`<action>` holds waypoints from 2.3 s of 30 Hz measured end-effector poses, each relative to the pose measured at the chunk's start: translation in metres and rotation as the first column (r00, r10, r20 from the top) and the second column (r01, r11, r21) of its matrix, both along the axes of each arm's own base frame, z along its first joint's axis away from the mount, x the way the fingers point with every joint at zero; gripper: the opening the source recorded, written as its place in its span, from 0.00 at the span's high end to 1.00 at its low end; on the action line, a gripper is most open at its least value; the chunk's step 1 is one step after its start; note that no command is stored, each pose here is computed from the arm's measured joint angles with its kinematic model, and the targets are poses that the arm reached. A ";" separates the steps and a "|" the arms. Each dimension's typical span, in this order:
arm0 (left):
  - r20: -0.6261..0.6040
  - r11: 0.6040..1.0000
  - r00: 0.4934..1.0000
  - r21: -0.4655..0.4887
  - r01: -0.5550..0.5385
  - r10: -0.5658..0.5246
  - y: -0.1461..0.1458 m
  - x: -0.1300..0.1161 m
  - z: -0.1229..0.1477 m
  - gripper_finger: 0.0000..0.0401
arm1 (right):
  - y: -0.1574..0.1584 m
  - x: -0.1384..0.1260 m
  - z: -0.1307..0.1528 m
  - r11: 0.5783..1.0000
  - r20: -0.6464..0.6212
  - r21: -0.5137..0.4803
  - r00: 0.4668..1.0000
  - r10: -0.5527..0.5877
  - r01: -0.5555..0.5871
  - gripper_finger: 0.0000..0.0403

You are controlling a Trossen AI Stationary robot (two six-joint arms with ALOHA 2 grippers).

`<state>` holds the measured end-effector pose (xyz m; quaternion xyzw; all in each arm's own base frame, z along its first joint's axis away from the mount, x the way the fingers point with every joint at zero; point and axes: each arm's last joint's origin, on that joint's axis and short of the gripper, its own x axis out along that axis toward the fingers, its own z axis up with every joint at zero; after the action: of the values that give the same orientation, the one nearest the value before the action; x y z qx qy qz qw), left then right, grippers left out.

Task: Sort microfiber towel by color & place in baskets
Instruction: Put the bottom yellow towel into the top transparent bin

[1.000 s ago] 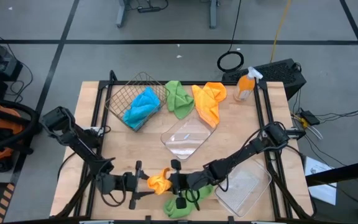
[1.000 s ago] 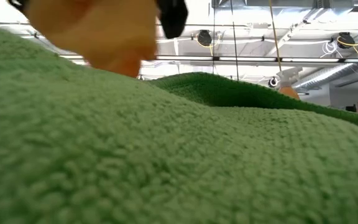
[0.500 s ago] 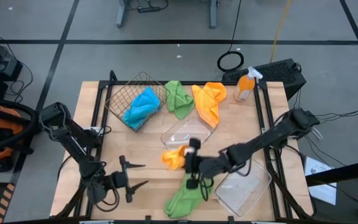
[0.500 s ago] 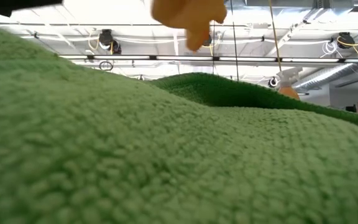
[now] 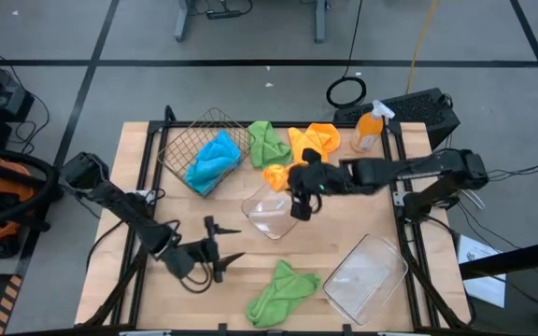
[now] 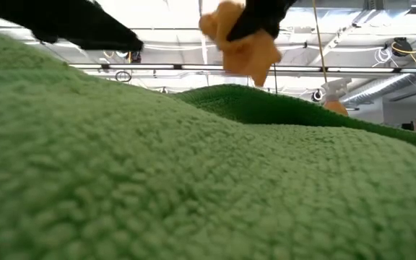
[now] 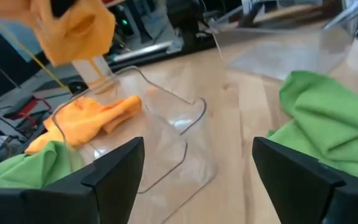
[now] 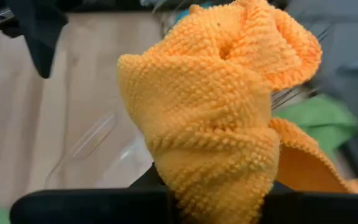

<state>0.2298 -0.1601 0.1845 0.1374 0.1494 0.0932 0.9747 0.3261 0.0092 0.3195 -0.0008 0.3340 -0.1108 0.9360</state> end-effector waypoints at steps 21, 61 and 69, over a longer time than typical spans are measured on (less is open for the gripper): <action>-0.214 0.997 0.977 0.072 0.005 0.011 0.038 0.015 -0.017 0.24 | -0.050 0.054 -0.141 0.929 -0.421 0.256 0.896 -0.143 0.268 0.88; -0.196 0.996 0.977 -0.047 0.079 -0.086 0.033 0.017 -0.015 0.24 | -0.040 -0.002 -0.037 0.968 -0.272 0.163 0.952 -0.143 0.192 0.43; -0.198 0.996 0.976 -0.046 0.078 -0.085 0.034 0.017 -0.015 0.24 | -0.041 0.001 -0.041 0.966 -0.277 0.163 0.949 -0.152 0.202 0.43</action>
<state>0.2470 -0.1264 0.1696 0.1338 0.2426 0.0359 0.9602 0.3276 -0.0314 0.2780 0.1034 0.4625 -0.1612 0.8657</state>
